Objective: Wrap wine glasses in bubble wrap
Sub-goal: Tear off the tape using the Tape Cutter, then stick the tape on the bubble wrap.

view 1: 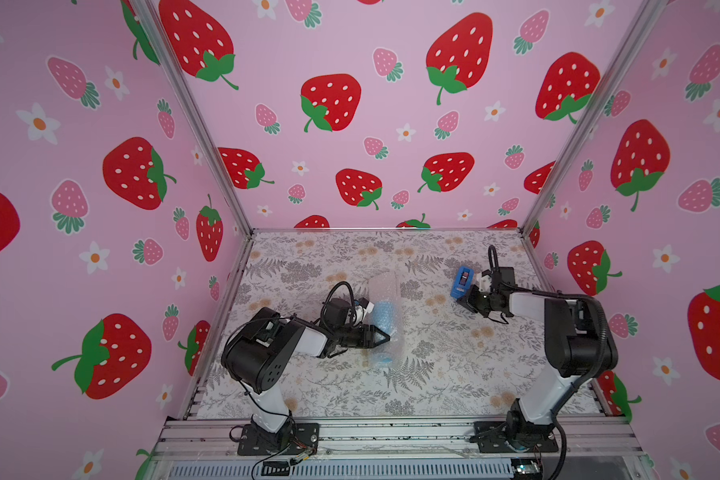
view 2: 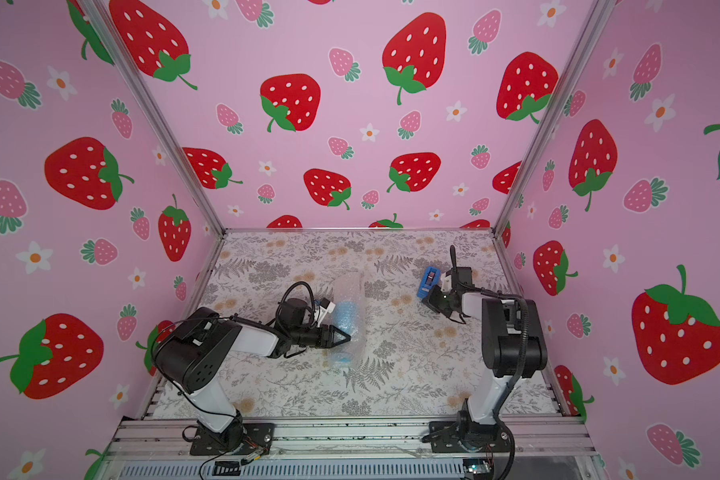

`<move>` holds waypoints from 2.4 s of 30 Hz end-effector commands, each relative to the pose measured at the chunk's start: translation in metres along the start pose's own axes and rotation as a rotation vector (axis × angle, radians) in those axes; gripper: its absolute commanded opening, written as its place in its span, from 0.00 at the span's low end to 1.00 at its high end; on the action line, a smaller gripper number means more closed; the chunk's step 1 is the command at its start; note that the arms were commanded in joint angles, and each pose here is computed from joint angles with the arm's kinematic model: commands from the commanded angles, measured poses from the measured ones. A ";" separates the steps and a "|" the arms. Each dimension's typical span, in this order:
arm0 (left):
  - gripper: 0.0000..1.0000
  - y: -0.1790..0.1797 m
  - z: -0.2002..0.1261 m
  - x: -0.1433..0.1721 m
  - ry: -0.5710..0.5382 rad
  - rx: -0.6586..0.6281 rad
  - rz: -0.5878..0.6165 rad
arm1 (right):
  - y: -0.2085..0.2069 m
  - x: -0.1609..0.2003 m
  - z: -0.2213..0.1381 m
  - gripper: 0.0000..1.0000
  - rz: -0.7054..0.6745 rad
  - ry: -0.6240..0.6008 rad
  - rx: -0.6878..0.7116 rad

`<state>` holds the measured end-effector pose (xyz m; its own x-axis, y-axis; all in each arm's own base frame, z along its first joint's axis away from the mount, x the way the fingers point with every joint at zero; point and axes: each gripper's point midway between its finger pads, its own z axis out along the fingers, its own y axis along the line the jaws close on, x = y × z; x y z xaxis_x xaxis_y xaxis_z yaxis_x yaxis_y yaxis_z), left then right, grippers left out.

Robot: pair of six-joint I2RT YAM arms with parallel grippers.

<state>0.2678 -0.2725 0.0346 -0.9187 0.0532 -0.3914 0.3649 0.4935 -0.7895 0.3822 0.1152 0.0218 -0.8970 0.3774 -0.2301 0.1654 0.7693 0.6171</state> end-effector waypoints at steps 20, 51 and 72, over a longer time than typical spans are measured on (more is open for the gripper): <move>0.55 0.009 -0.007 0.021 0.090 -0.003 -0.024 | 0.172 0.137 -0.048 0.00 -0.806 0.270 -0.459; 0.53 0.001 -0.009 0.022 0.110 0.053 -0.009 | 0.190 0.228 -0.015 0.00 -1.227 0.646 -0.253; 0.52 -0.001 -0.008 0.023 0.113 0.060 -0.005 | 0.184 0.211 0.012 0.00 -1.135 0.637 -0.090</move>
<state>0.2500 -0.2641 0.0346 -0.9260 0.1340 -0.3529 0.3745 0.4432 -0.8145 0.2309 0.3423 0.0827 -0.5445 -0.7791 -0.3107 -0.8265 0.4352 0.3571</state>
